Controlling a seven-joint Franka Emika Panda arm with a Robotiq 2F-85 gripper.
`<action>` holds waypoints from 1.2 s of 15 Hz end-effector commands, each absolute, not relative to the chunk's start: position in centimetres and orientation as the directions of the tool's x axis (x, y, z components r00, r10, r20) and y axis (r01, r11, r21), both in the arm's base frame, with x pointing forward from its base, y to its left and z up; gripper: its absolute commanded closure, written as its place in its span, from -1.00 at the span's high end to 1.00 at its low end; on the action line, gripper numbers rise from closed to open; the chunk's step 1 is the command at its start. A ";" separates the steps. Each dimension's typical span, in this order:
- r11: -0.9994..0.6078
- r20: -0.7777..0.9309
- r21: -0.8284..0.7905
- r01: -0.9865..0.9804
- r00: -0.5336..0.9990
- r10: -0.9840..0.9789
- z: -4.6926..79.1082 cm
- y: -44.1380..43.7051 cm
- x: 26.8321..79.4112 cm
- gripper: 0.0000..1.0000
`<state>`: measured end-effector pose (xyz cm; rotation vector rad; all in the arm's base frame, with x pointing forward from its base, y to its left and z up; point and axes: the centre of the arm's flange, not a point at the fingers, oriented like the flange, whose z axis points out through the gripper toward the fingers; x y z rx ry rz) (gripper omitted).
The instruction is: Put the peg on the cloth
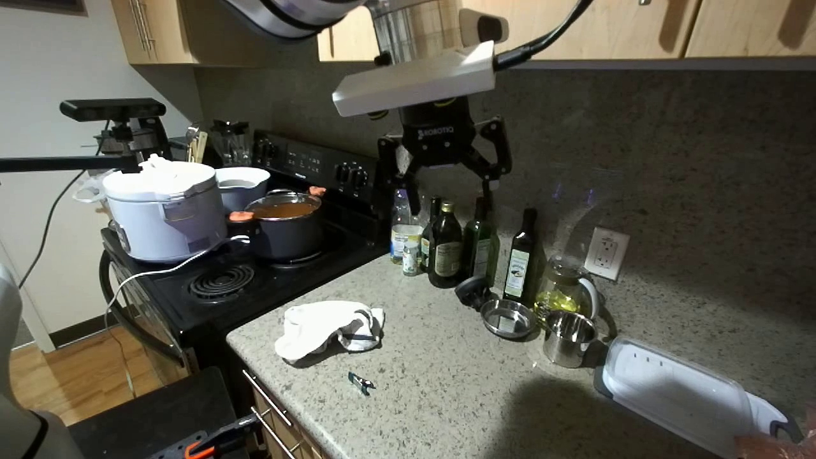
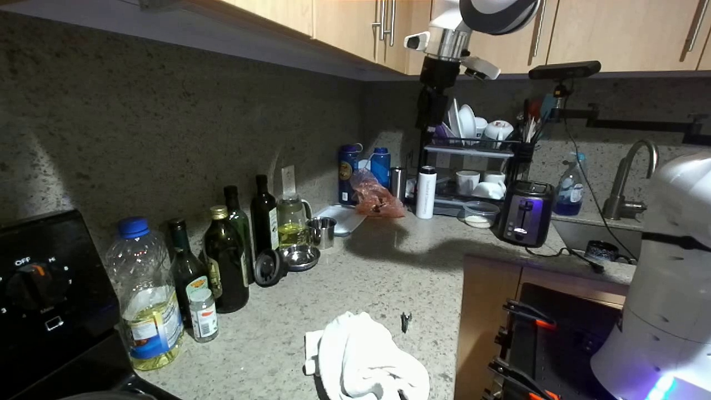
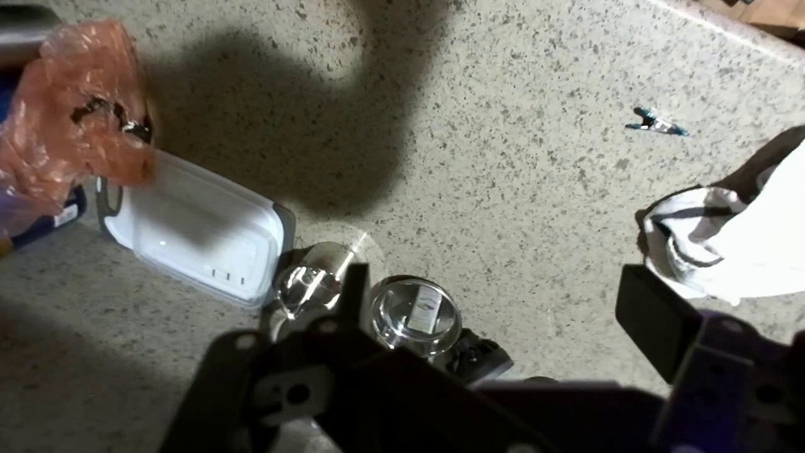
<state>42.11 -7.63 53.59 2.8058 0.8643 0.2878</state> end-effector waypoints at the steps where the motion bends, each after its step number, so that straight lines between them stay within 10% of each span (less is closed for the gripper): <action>1: -0.684 0.081 0.250 0.685 0.690 0.720 52.4 -6.0 40.7 1.00; 10: -0.282 -0.045 0.191 0.940 0.295 0.954 47.8 -3.5 42.1 1.00; 18: -0.286 -0.056 0.158 0.945 0.298 0.953 47.3 -3.1 42.1 1.00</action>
